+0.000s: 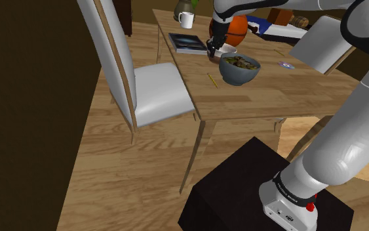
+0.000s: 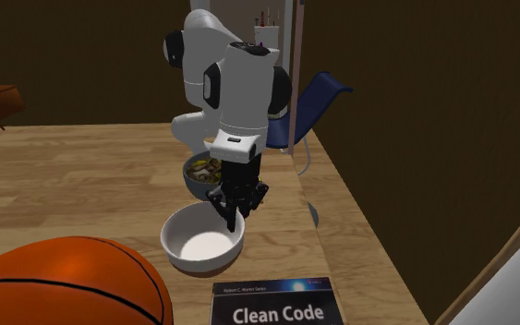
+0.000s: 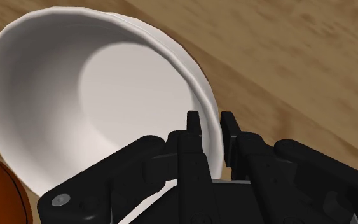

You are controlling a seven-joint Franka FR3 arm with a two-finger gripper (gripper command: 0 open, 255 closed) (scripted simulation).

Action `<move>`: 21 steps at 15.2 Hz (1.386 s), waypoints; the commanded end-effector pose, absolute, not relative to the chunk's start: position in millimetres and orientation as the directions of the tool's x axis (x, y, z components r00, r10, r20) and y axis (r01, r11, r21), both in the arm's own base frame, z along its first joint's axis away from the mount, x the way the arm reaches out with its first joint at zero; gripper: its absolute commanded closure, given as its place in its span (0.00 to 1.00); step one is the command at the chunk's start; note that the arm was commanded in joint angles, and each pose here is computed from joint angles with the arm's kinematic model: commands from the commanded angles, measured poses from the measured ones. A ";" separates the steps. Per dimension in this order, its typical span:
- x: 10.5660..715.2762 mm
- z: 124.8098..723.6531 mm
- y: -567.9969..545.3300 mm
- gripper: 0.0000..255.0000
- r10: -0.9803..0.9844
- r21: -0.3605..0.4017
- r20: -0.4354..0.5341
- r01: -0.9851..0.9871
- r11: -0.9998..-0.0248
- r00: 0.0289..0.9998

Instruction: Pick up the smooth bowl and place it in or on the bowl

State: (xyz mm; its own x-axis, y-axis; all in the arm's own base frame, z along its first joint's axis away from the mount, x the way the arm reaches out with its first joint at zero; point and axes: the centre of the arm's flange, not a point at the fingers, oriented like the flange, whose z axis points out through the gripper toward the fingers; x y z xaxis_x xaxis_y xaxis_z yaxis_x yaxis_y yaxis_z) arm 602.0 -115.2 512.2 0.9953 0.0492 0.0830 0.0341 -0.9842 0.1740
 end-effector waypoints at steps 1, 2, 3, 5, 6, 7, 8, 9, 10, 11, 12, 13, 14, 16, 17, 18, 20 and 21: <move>602.0 517.2 -115.3 1.00 0.049 0.174 0.083 0.034 -0.984 0.995; 602.0 522.5 -115.3 1.00 0.049 0.174 0.083 0.034 -0.984 0.995; 602.1 527.7 -115.3 1.00 0.049 0.174 0.083 0.034 -0.984 0.995; 602.1 538.3 -115.3 1.00 0.049 0.174 0.083 0.034 -0.984 0.995; 602.1 543.6 -115.3 1.00 0.049 0.174 0.083 0.034 -0.984 0.995; 602.1 548.9 -115.3 1.00 0.049 0.174 0.083 0.034 -0.984 0.995; 602.1 554.1 -115.3 1.00 0.049 0.174 0.083 0.034 -0.984 0.995; 602.1 559.4 -115.3 1.00 0.049 0.174 0.083 0.034 -0.984 0.995; 602.1 564.7 -115.3 1.00 0.049 0.174 0.083 0.034 -0.984 0.995; 602.1 570.0 -115.3 1.00 0.049 0.174 0.083 0.034 -0.984 0.995; 602.1 575.3 -115.3 1.00 0.049 0.174 0.083 0.034 -0.984 0.995; 602.1 580.6 -115.3 1.00 0.049 0.174 0.083 0.034 -0.984 0.995; 602.1 585.8 -115.3 1.00 0.049 0.174 0.083 0.034 -0.984 0.995; 602.1 596.4 -115.3 1.00 0.049 0.174 0.083 0.034 -0.984 0.995; 602.1 601.7 -115.3 1.00 0.049 0.174 0.083 0.034 -0.984 0.995; 602.1 607.0 -115.3 1.00 0.049 0.174 0.083 0.034 -0.984 0.995; 602.1 617.5 -115.3 1.00 0.049 0.174 0.083 0.034 -0.984 0.995; 602.1 622.8 -115.3 1.00 0.049 0.174 0.083 0.034 -0.984 0.995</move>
State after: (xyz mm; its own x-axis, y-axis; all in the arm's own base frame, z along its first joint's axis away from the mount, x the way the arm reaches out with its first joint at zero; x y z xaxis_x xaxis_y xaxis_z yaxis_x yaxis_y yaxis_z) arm 602.4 -115.5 617.6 0.9954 0.0491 0.0824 0.0342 -0.9842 0.1738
